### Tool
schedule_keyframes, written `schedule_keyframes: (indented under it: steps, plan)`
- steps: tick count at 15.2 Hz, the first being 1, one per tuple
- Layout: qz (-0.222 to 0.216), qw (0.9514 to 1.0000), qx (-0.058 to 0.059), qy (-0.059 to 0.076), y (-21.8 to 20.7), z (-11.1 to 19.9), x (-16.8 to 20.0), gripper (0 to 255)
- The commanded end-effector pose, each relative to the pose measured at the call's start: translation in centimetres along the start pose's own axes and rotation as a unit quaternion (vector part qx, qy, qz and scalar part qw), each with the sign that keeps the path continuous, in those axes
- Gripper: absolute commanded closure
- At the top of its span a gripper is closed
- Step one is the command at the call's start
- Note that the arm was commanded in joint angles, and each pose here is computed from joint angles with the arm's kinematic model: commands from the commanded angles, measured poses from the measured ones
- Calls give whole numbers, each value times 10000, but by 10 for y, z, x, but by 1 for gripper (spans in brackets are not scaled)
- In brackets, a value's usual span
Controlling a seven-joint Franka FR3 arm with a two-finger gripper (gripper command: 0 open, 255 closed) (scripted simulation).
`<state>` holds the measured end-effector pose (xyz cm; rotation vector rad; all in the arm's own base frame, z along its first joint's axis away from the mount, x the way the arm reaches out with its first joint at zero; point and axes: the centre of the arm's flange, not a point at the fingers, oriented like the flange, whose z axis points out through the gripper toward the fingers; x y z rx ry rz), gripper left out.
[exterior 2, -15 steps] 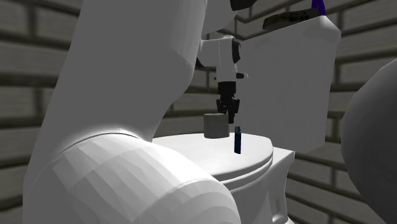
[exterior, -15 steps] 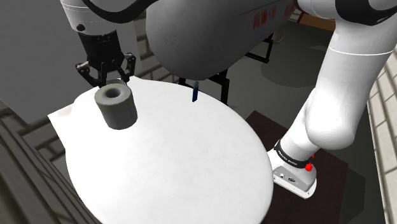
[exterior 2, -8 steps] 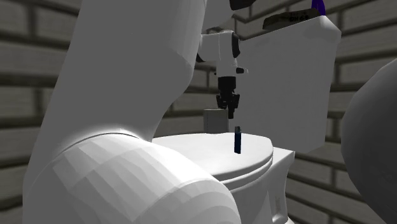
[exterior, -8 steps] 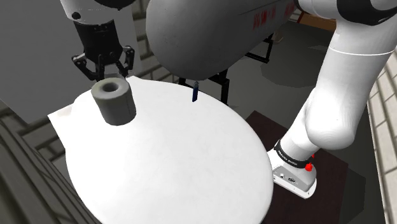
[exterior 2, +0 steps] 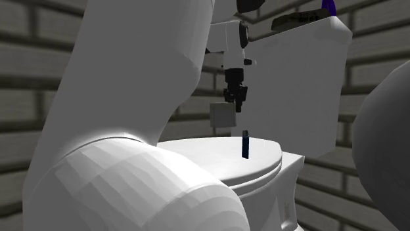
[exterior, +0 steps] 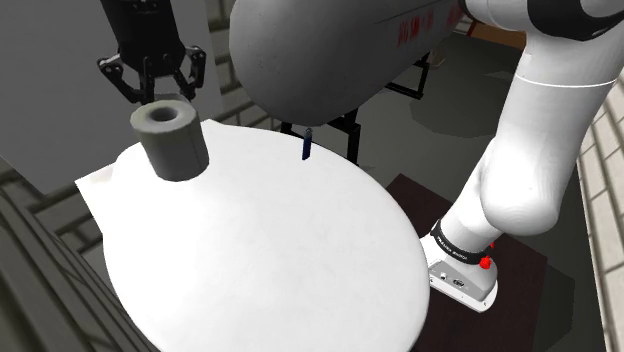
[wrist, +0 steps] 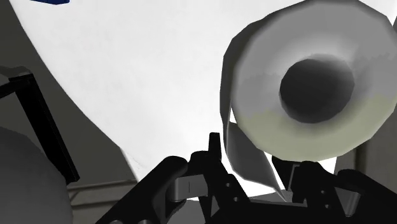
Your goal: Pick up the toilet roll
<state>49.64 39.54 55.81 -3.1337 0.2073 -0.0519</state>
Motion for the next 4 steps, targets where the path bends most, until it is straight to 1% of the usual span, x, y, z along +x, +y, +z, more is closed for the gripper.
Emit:
schedule_keyframes:
  steps: [1, 2, 4]
  plan:
    - [0, 10000, 2, 2, 0, -11, 0, 255]
    - [0, 10000, 2, 2, 0, -16, 0, 255]
    - [0, 10000, 2, 2, 0, -17, 0, 255]
